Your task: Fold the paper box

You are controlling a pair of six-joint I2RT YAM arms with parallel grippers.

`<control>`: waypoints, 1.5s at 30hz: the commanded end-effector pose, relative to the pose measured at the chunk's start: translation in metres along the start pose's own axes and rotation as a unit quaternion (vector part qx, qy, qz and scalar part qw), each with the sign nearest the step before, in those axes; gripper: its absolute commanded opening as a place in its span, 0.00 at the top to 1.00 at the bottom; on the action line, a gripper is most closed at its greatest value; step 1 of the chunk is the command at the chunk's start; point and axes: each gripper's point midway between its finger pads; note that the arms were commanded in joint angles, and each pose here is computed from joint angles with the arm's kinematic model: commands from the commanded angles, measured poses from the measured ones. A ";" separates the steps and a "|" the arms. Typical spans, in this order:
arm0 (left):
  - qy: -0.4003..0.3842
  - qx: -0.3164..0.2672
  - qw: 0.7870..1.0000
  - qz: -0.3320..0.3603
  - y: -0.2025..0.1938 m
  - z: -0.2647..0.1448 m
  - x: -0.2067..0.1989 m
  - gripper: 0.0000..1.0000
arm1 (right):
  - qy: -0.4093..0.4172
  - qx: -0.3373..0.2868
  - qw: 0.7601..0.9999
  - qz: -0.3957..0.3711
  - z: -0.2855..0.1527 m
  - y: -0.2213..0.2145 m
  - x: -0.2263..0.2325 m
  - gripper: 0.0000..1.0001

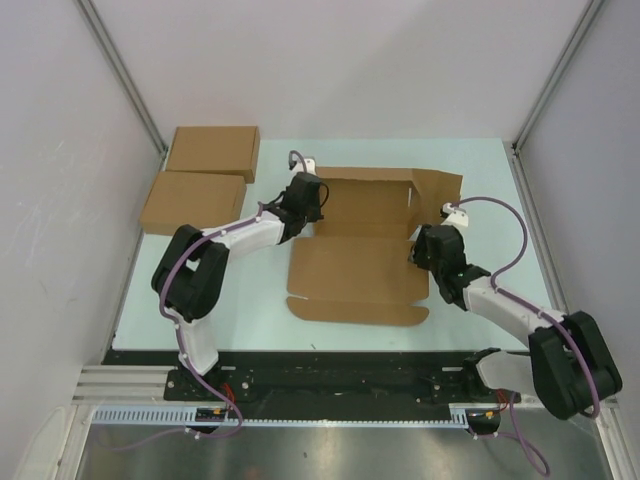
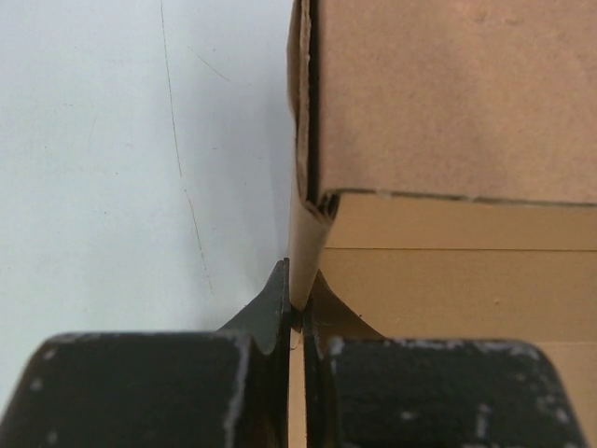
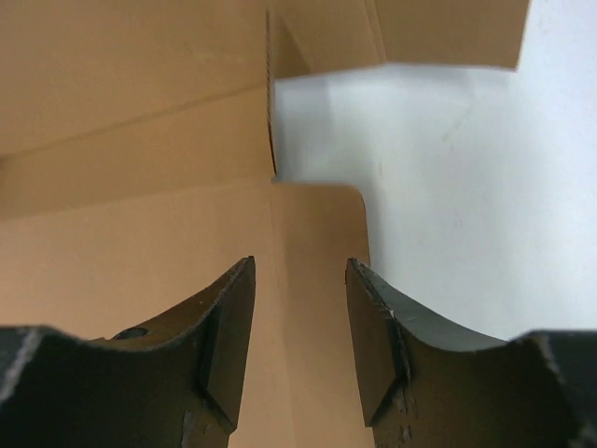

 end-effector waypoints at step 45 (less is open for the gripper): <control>0.011 -0.031 0.999 0.039 -0.001 -0.006 0.018 1.00 | 0.043 -0.147 0.963 0.221 0.103 0.158 -0.128 0.48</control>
Point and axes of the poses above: each gripper's point midway between its finger pads, its own z axis out along the fingers, its own x axis along the line the jaws close on, y = z × x, and after that the axes turned 12 degrees about -z, right-handed
